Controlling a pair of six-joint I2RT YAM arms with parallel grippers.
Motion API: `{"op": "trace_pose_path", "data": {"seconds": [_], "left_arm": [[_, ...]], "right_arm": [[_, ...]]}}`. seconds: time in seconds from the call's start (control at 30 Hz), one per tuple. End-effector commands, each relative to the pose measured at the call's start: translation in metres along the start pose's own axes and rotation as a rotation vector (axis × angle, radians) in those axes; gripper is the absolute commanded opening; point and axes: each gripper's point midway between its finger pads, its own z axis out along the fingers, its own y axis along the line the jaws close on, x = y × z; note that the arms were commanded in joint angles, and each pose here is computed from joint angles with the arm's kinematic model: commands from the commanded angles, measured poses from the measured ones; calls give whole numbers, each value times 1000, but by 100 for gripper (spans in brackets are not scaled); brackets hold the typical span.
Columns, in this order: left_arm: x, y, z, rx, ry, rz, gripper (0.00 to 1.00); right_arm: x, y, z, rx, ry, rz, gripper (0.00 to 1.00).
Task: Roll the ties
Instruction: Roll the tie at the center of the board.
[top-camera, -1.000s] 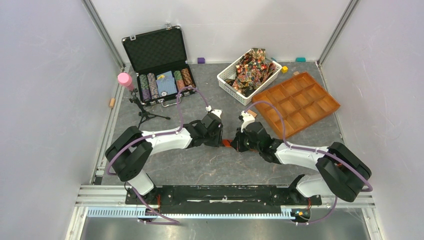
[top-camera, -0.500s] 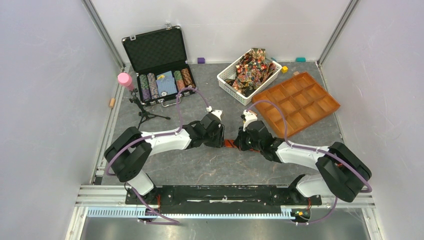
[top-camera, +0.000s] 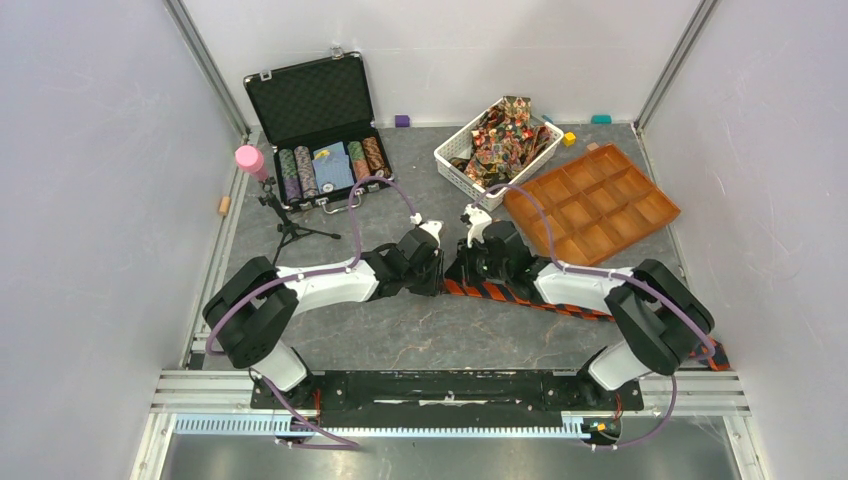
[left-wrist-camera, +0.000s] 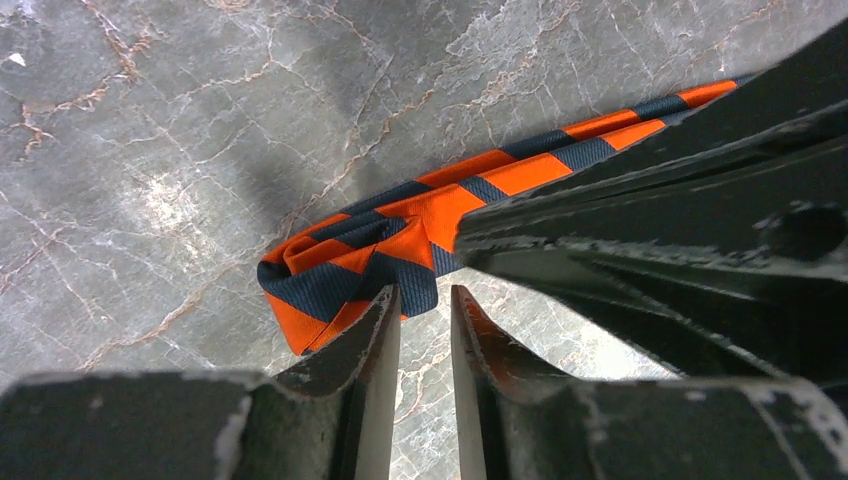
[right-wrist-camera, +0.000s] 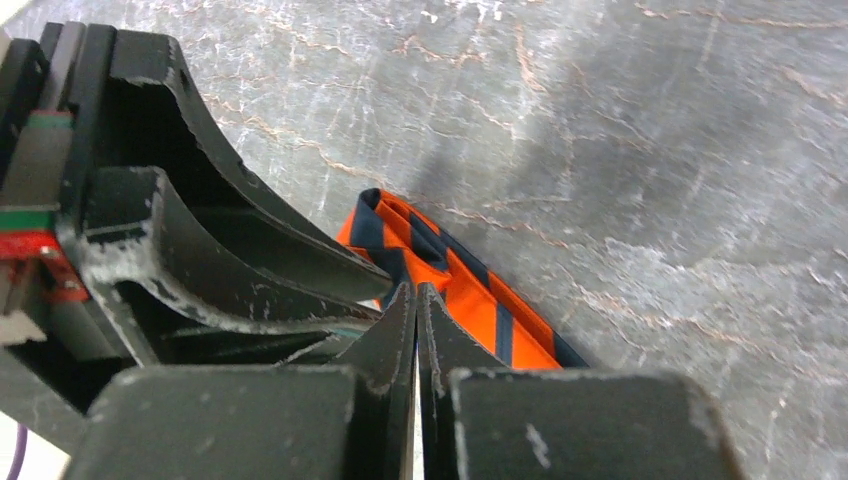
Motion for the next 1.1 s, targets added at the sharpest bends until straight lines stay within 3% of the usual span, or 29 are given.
{"op": "trace_pose_path", "data": {"seconds": [0.0, 0.17, 0.73, 1.07], "left_arm": [[-14, -10, -7, 42, -50, 27, 31], [-14, -9, -6, 37, -50, 28, 31], [-14, -5, -4, 16, -48, 27, 32], [-31, -18, -22, 62, -96, 19, 46]], "right_arm": [[-21, 23, 10, -117, -28, -51, 1], [-12, 30, 13, -174, 2, -32, 1], [22, 7, 22, -85, 82, 67, 0], [34, -5, 26, -38, 108, 82, 0]]}}
